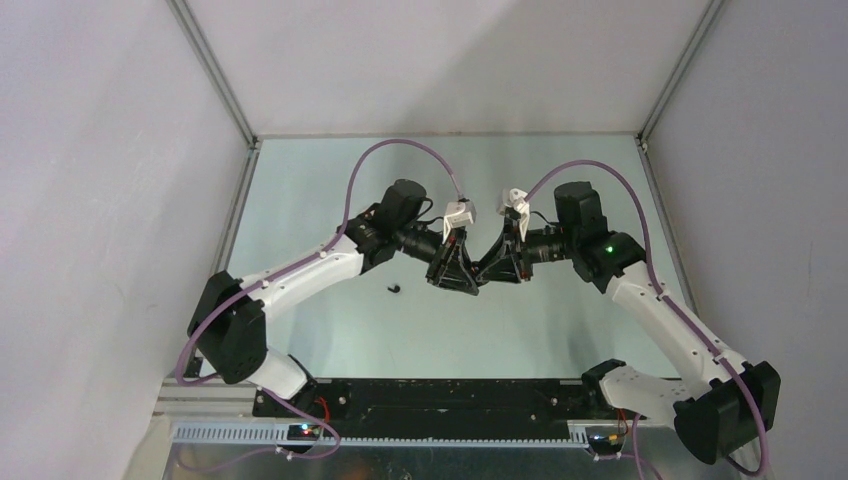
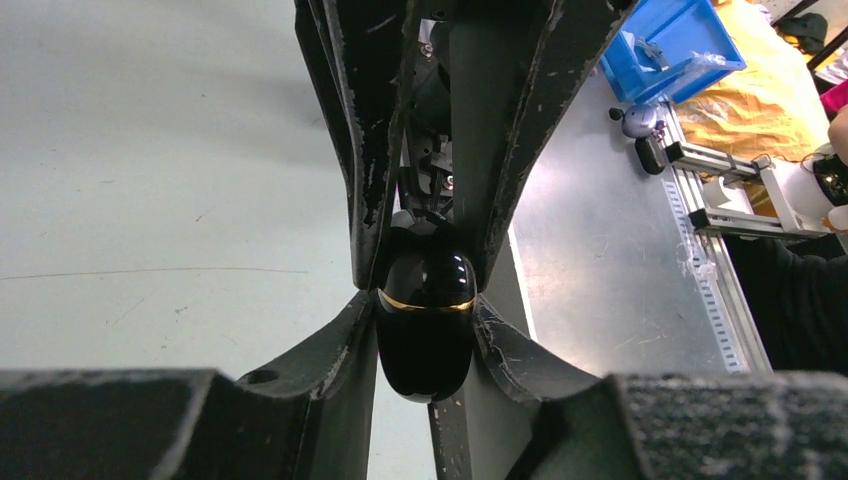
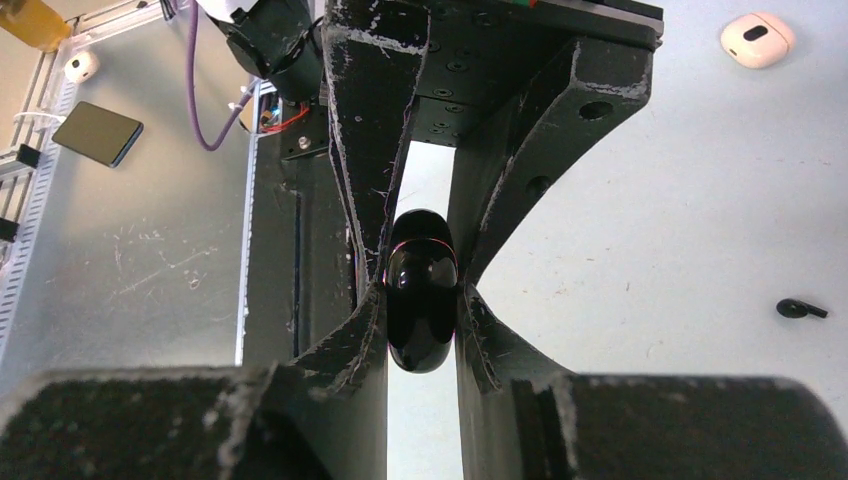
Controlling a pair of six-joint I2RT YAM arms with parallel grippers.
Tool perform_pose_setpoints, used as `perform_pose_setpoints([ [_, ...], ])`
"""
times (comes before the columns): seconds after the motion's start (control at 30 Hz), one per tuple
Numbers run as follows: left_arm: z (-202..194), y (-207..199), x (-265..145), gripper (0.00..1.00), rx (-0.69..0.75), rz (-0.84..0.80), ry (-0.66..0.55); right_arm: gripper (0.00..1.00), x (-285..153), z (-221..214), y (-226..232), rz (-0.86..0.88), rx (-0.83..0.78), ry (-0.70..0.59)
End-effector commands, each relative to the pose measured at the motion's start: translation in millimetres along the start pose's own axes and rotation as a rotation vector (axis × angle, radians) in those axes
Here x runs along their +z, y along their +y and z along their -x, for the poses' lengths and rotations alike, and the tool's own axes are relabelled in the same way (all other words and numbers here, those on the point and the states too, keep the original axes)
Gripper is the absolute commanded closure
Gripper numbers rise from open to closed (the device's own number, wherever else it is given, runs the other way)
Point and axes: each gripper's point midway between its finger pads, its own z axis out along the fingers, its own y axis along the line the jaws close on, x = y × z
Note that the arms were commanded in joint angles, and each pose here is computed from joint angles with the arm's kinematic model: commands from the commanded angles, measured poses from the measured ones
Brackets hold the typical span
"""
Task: Insert the wireless bluetooth earbuds into the charging case
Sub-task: Open the charging case.
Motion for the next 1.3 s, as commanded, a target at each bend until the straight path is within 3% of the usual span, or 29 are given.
perform_pose_setpoints([
  [0.0,17,-13,-1,0.65,0.063,-0.036,-0.019,0.98,-2,8,-8,-0.052,-0.077,-0.015],
  [0.13,17,-13,-1,0.70,0.060,-0.035,-0.018,0.98,-1,6,-9,-0.049,-0.070,-0.010],
  [0.2,16,-13,-1,0.77,0.080,-0.034,-0.016,0.97,-1,6,-9,-0.049,-0.072,-0.010],
  [0.3,14,-14,-3,0.88,0.111,-0.034,-0.006,0.89,-1,6,-9,-0.049,-0.070,-0.011],
  [0.33,14,-15,-4,0.95,0.122,-0.033,-0.004,0.85,0,6,-9,-0.048,-0.068,-0.010],
  [0.4,13,-19,-7,1.00,0.150,-0.036,0.006,0.76,-1,6,-10,-0.047,-0.062,-0.012],
  [0.6,5,-37,-14,1.00,0.222,-0.097,0.033,0.50,-11,10,-12,-0.036,-0.026,-0.044],
  [0.87,0,-44,-16,1.00,0.238,-0.137,0.039,0.42,-20,12,-16,-0.052,-0.018,-0.062],
  [1.07,1,-46,-18,1.00,0.245,-0.137,0.038,0.25,-21,14,-15,-0.046,-0.006,-0.071],
  [1.27,15,-39,-44,1.00,0.264,-0.061,-0.007,0.17,-26,23,-57,-0.199,0.079,-0.081],
])
